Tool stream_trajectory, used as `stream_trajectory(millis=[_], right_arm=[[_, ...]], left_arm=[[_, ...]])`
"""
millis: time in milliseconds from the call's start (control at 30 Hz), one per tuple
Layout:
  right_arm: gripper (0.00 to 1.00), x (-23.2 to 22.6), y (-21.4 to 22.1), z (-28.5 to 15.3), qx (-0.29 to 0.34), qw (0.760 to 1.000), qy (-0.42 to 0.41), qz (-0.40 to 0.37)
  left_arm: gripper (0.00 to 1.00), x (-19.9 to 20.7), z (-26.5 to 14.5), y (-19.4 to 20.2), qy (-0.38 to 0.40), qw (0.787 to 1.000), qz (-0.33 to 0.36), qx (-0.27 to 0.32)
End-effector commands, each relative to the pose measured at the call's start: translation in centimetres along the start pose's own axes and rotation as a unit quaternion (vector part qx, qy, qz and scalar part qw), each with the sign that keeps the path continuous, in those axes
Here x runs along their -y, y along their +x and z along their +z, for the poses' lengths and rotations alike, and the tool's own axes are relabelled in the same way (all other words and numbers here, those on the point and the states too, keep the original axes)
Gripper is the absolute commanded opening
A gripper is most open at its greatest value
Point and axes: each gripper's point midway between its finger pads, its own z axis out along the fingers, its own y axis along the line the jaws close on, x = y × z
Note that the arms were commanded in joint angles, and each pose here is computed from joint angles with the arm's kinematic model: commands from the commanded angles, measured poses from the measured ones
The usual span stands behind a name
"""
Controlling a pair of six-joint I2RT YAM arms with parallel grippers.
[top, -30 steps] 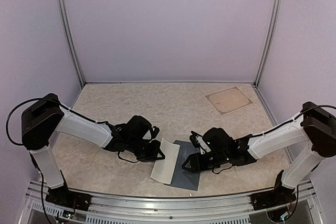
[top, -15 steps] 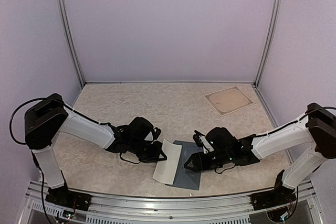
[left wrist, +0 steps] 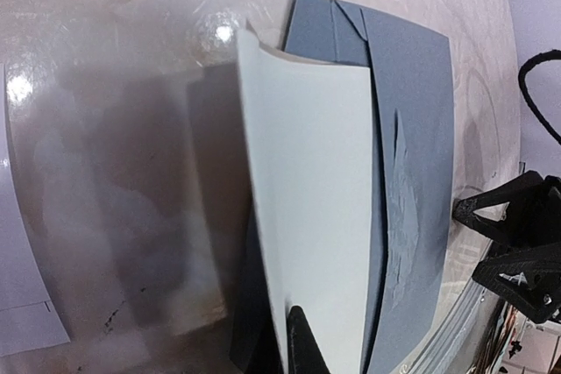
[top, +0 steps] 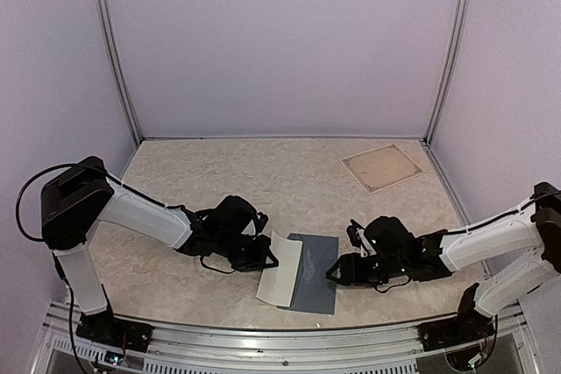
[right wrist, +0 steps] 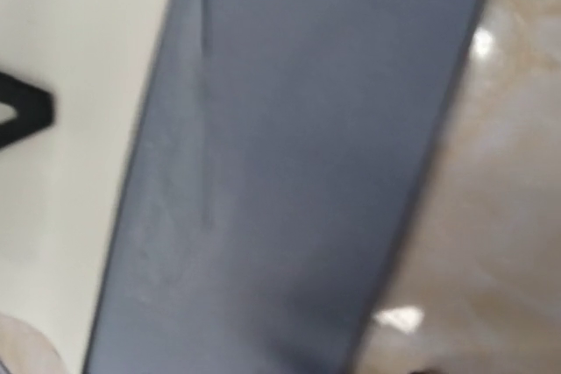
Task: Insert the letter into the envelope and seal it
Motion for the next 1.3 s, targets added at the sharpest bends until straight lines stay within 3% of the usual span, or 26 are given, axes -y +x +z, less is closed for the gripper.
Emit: stream_trajectory(millis=[0, 867, 1267], right_arm=[[0.58, 0.7, 0.7, 1.2, -0.026, 1.000, 0.007, 0.012], [0.55, 0.4, 1.1, 2.2, -0.045, 0.999, 0.003, 0.006], [0.50, 0.9, 1.2, 2.1, -0.044, 0.999, 0.015, 0.012]], left_arm=[[0.00, 0.2, 0.2, -0.1, 0.000, 1.000, 0.000, 0.009], [0.00, 1.5, 0.9, -0.6, 0.029, 0.999, 0.003, 0.035], [0.00, 1.1, 0.1, -2.2, -0.008, 0.996, 0.045, 0.073]])
